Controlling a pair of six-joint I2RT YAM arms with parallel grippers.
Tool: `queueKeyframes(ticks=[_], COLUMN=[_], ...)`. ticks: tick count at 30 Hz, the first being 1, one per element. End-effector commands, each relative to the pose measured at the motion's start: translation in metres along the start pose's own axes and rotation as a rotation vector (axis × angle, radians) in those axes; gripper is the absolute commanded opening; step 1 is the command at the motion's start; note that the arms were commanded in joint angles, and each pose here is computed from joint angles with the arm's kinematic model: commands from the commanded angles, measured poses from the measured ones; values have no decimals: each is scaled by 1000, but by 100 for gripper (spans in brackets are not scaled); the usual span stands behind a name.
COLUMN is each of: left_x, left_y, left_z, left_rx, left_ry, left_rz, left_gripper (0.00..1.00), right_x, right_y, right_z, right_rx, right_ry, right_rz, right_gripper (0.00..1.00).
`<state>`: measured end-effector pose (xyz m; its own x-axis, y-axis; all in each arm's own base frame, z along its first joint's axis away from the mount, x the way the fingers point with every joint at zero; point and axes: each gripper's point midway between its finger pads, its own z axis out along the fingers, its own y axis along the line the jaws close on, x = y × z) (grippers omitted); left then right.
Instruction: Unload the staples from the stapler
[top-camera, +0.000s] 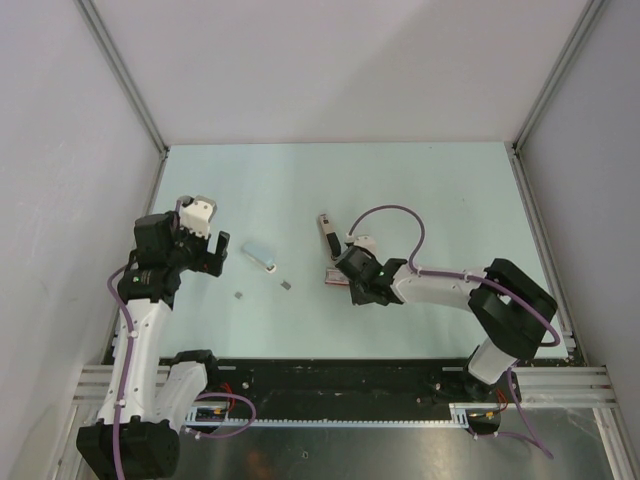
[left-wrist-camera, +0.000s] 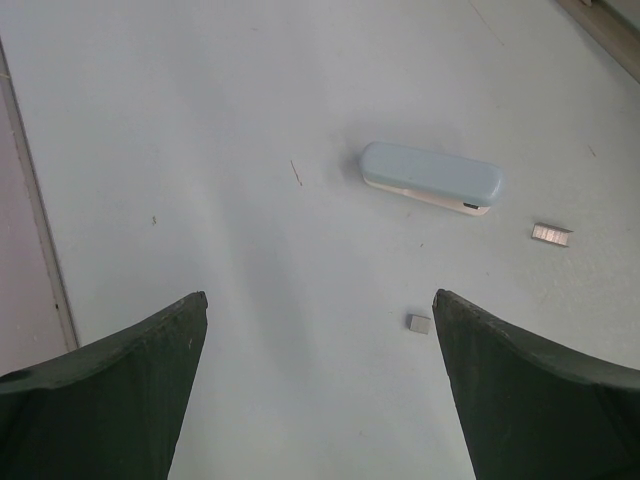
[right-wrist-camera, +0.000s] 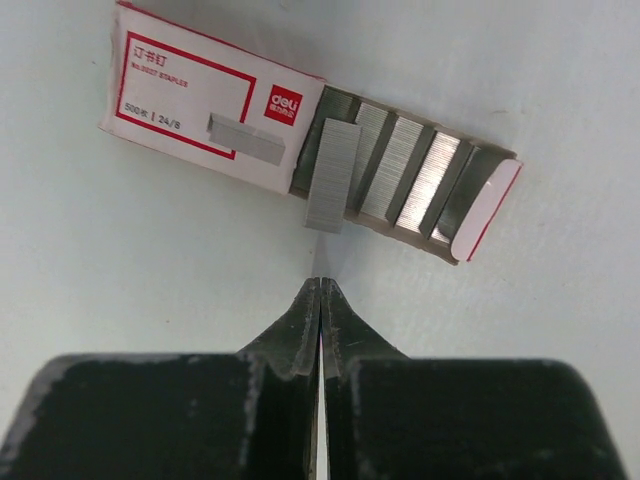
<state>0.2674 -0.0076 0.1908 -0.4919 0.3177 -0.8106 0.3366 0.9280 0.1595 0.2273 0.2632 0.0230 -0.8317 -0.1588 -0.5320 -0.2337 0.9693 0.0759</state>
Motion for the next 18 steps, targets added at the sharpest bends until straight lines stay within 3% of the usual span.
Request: queueKeyframes(ticks=[1,18], left_x=[-4,-2], left_y=[-1,-1], left_z=[0,1], left_rx=[15,17], left_ry=[-17,-10], left_rz=[-5,-4], left_gripper=[100,99], right_x=[-16,-31], right_y=[9,6], right_z=[-3,13], right_rx=[-73,-93], right_ry=[-36,-32], right_rz=[7,-5], right_gripper=[0,0])
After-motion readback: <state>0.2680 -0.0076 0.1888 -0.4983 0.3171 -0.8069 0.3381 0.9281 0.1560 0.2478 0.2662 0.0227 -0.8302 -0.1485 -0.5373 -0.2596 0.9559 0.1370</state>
